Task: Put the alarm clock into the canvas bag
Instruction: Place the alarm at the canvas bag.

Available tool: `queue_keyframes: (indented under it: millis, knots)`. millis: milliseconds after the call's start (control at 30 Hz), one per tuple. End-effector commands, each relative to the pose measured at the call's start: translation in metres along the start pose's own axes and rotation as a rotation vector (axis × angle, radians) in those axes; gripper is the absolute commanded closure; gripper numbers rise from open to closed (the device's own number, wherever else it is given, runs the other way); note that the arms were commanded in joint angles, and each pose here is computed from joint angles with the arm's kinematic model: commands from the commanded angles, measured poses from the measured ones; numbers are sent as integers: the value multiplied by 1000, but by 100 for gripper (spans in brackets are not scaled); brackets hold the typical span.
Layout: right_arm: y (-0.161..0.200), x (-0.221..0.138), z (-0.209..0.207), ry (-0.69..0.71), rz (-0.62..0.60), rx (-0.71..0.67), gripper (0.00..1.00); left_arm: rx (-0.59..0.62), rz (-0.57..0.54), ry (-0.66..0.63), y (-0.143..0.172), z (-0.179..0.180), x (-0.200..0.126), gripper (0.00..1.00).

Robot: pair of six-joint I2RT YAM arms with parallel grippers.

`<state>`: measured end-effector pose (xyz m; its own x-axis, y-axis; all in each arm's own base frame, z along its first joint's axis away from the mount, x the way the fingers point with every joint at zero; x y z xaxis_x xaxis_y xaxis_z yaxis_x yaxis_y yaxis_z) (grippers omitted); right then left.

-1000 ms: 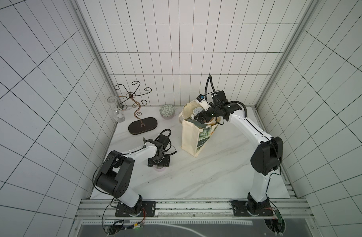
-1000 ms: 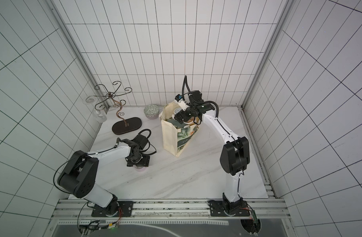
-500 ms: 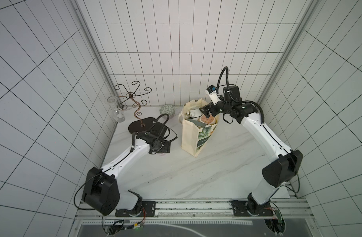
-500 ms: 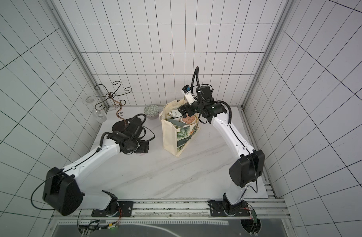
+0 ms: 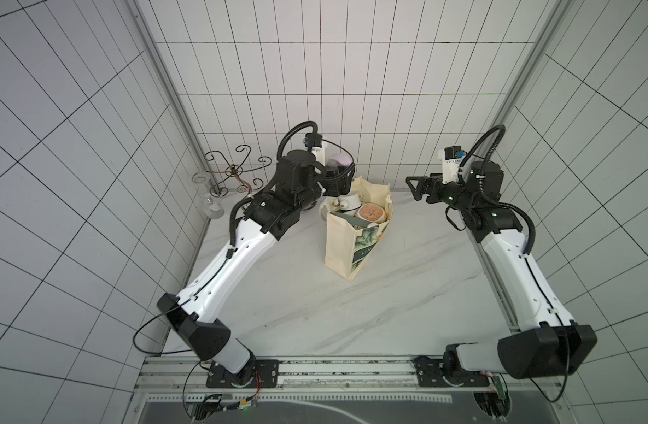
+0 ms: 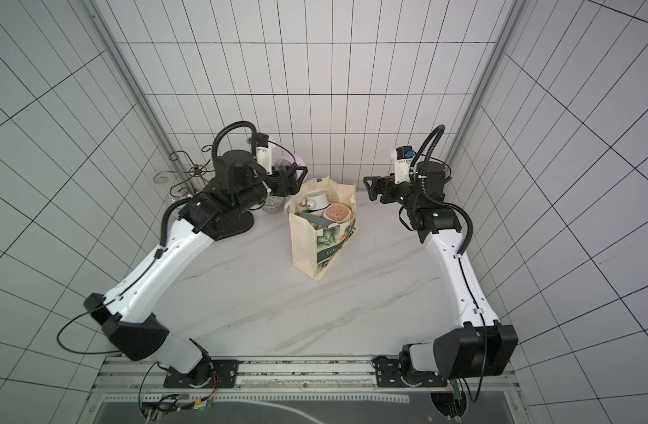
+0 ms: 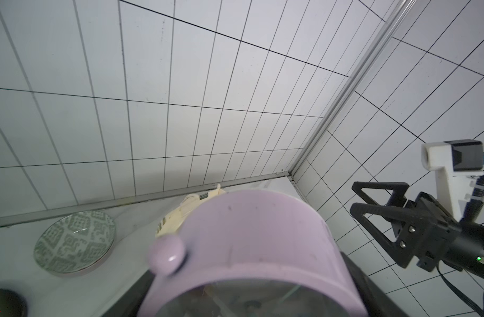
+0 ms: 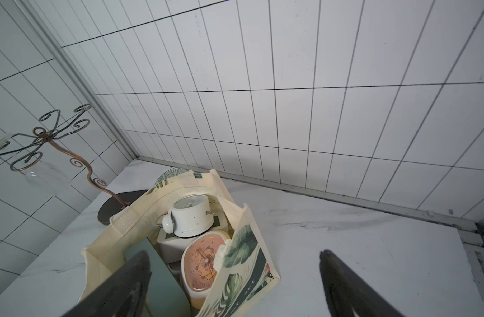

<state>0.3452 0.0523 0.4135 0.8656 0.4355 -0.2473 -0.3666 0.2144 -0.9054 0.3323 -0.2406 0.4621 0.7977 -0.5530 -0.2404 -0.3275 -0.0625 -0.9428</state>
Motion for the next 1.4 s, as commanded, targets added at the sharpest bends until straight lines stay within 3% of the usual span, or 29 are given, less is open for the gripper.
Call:
queue_keyframes:
  millis: [0, 200, 433, 567, 667, 700, 767, 933, 1100, 1200, 1367]
  knots:
    - [7, -5, -5, -32, -10, 54, 5, 16, 79, -4, 19, 4, 46, 34]
    - [9, -5, -15, 6, -25, 69, 5, 59, 226, 5, 56, 6, 114, 36]
    - [14, 3, -24, 24, -6, 74, 5, 79, 402, 15, 107, 15, 152, 35]
    - [14, 8, -27, 22, 1, 71, 5, 80, 501, 18, 134, 19, 161, 27]
    - [16, 13, -27, -11, 21, 63, 5, 78, 527, 34, 140, 19, 159, 8]
    - [18, 15, -28, -12, 28, 64, 2, 86, 514, 38, 135, 18, 155, 3]
    - [21, 18, -30, -2, 41, 70, 0, 109, 458, 49, 120, 15, 145, 3]
    - [21, 15, -33, 2, 32, 76, 0, 149, 194, 43, 68, 15, 99, 3]
    - [15, 4, -41, 31, -16, 108, 0, 137, -123, 39, 21, 23, 18, 3]
    - [18, -1, -43, 46, -37, 124, 0, 105, -256, 4, 21, 28, -32, 3]
    - [35, -13, -53, 147, -95, 151, 0, 5, -329, -238, 69, 67, -95, 3]
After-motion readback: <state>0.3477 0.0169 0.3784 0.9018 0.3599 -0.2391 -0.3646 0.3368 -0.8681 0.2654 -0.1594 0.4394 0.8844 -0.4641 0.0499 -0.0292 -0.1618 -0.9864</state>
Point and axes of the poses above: each gripper's point midway between its finger pads, its own x axis out along the fingers, its own z axis along the line the jaws close on, y = z × x, the point moved 9 cm from there along -x, back along the fingers, and after that the axes turned 8 degrees about x, right-handed, at the moved point
